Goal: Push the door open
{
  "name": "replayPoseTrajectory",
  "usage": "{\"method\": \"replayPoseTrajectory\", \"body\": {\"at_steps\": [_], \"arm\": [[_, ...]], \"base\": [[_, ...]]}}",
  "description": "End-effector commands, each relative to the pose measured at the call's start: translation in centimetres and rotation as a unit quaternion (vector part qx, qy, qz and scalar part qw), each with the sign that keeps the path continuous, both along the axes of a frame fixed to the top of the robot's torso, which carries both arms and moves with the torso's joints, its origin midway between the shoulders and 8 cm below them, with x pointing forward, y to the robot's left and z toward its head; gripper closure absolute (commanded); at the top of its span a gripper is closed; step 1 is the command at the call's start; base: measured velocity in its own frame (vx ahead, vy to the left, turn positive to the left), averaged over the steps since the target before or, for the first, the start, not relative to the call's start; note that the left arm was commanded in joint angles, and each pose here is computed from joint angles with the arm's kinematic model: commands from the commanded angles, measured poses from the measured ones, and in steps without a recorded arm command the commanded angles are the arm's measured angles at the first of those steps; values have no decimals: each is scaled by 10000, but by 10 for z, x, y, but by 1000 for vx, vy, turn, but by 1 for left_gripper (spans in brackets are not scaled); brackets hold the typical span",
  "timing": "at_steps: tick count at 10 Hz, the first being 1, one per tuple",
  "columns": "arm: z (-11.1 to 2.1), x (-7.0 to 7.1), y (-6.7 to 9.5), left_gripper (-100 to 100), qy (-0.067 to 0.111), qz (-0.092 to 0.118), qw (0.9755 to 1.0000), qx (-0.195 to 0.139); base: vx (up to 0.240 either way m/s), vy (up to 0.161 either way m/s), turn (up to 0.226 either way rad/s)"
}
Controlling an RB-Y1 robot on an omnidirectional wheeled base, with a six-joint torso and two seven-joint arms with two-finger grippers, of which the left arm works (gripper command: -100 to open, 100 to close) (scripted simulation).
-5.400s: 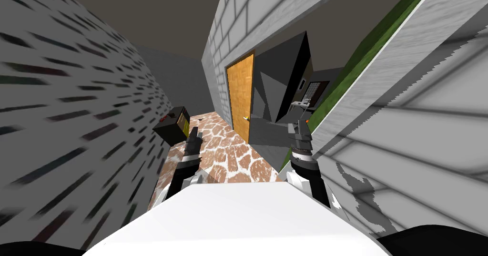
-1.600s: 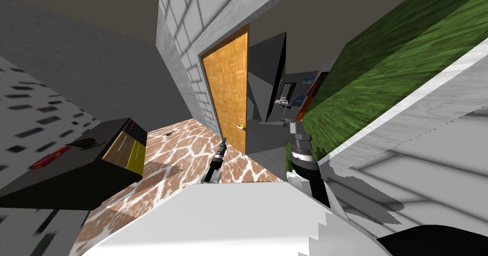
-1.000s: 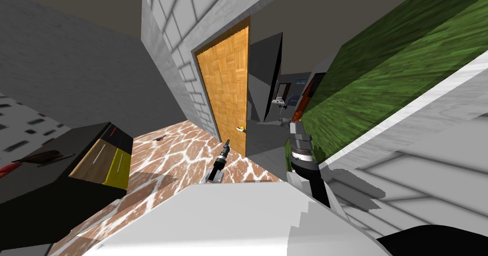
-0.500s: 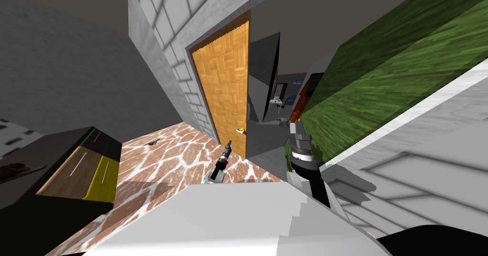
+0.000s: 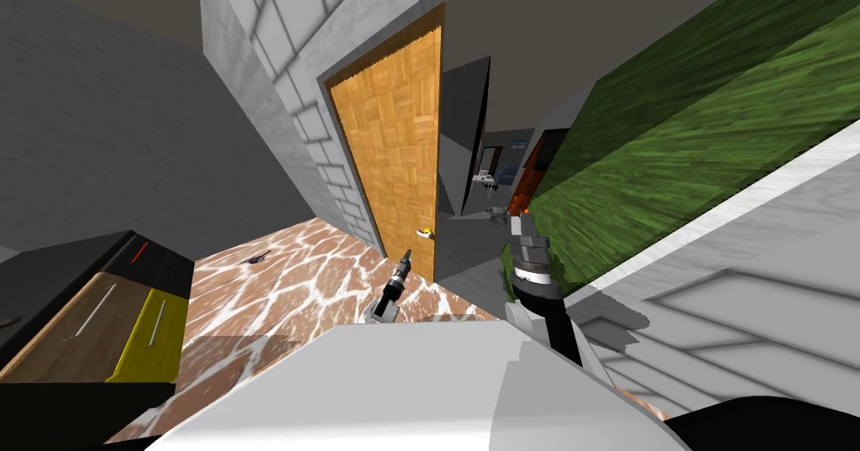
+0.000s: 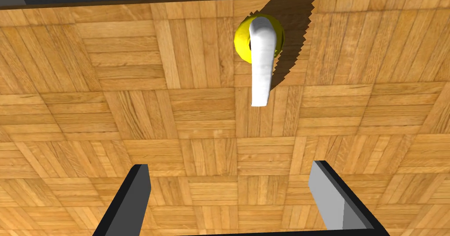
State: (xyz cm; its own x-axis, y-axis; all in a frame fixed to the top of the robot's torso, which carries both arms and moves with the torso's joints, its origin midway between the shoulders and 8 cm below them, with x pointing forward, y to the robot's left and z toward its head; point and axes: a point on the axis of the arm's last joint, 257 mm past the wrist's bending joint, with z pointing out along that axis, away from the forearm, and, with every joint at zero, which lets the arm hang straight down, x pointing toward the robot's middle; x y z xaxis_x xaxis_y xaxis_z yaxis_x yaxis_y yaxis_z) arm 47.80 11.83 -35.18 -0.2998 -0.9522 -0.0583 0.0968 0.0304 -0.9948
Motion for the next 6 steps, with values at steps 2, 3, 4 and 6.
{"method": "replayPoseTrajectory", "body": {"at_steps": [2,3,4,6], "arm": [[-12,-2,-11,-100,134,-122,9998,-32],[-15,-2,-14,-100,171,-155,9997,-39],[-20,-3,-20,-100,233,-210,9995,-55],[-25,-4,-25,-100,292,-263,9992,-69]], "base": [[74,67,-72],[102,78,-91],[112,75,-97],[88,80,-53]]}}
